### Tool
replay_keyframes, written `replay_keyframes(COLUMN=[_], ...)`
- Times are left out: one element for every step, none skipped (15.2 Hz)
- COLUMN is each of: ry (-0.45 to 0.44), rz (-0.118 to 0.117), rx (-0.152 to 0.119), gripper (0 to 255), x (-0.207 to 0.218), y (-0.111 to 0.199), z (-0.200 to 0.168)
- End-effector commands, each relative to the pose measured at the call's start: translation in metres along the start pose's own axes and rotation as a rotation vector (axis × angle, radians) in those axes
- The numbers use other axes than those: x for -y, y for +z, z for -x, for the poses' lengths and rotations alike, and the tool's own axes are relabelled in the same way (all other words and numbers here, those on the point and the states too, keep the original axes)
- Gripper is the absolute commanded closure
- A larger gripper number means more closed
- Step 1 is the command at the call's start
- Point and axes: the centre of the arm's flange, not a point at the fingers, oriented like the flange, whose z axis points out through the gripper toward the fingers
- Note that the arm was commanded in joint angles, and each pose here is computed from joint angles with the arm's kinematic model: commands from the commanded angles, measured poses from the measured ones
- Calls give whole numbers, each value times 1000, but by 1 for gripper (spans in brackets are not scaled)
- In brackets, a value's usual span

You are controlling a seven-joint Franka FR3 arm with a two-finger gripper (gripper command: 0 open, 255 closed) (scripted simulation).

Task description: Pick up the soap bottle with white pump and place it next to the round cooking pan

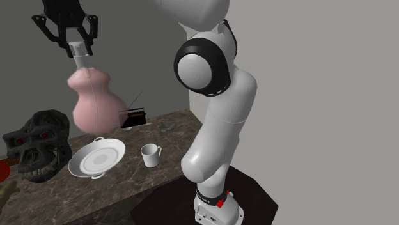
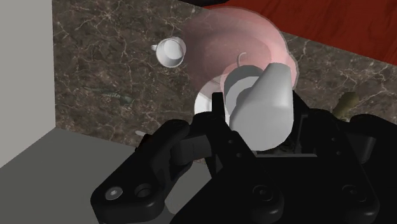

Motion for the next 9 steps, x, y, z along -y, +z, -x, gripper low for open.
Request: replay_keyframes(ry=[1, 1, 1, 1, 1, 1, 1, 1, 1], rz=[-1, -1, -1, -1, -1, -1, -1, -1, -1], rx=[-2, -2, -2, -2, -2, -2, -2, -2, -2], gripper=[255, 255, 255, 255, 255, 255, 255, 255, 255], x=[3, 3, 2, 2, 2, 2, 2, 2, 2], y=[9, 15, 20, 25, 30, 36, 41, 46, 52], z=[0, 0, 0, -1, -1, -1, -1, -1, -1])
